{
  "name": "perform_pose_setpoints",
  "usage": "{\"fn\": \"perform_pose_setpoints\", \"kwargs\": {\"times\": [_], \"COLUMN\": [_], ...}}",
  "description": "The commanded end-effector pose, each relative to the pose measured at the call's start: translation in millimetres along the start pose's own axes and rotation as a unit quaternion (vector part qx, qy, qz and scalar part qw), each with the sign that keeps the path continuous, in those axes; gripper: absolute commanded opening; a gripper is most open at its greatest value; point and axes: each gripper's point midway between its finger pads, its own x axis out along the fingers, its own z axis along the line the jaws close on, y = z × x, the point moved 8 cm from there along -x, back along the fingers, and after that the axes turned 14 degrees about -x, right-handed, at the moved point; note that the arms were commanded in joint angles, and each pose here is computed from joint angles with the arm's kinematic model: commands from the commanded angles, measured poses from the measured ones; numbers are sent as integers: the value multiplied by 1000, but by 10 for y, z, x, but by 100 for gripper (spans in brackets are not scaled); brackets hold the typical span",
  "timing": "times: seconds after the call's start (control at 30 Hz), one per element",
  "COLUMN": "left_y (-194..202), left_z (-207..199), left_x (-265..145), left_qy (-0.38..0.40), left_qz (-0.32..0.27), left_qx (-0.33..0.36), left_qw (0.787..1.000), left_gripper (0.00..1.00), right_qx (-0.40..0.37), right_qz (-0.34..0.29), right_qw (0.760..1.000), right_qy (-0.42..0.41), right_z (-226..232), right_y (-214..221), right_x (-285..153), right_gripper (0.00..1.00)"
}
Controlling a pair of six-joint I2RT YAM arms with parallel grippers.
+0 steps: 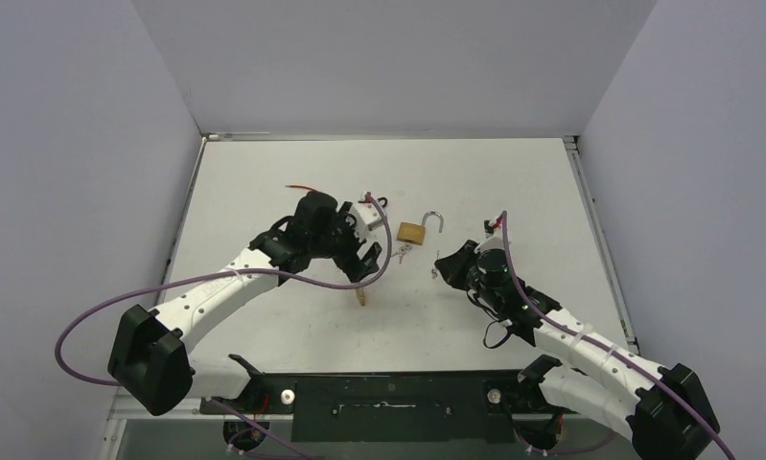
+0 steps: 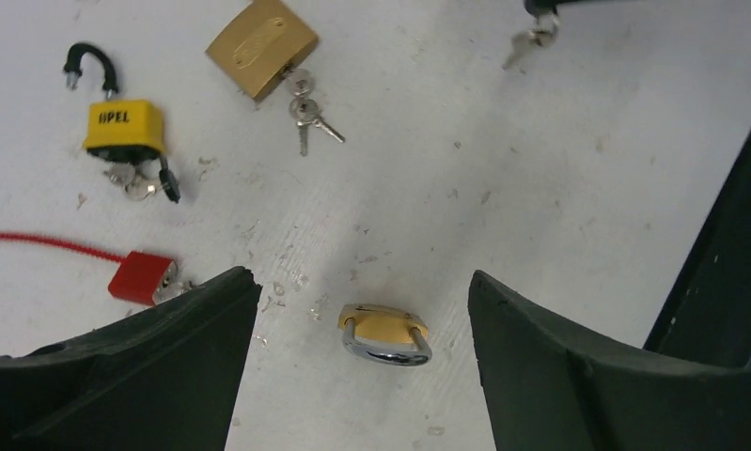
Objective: Unlock with the key
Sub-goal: Adjust the lock at the center of the board.
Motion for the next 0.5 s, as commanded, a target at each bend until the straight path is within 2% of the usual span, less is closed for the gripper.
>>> {"fn": "perform_pose_setpoints", "kwargs": {"times": [0.0, 0.07, 0.13, 0.33, 0.47], "left_y": [26, 91, 189, 499, 563], "left_z": [-81, -102, -88, 65, 119], "left_x": [-46, -53, -42, 50, 165], "left_qy": [172, 213, 235, 250, 247], "left_qz": [-27, -24, 8, 141, 153], "left_qx": [225, 254, 272, 272, 278], "left_qw": [959, 943, 933, 918, 916], "left_gripper": [78, 78, 77, 73, 73], "right_qx": [-1, -2, -1, 7, 9], "right_qz": [-28, -32, -34, -29, -22], "right_qw": [1000, 999, 999, 1000, 1000], "right_qy": [1, 2, 5, 6, 0], "right_z": [-16, -23, -40, -76, -71], "right_y": [-146, -174, -179, -136, -122], "right_x": [-69, -92, -101, -81, -61], "right_gripper": [0, 0, 0, 0, 0]}}
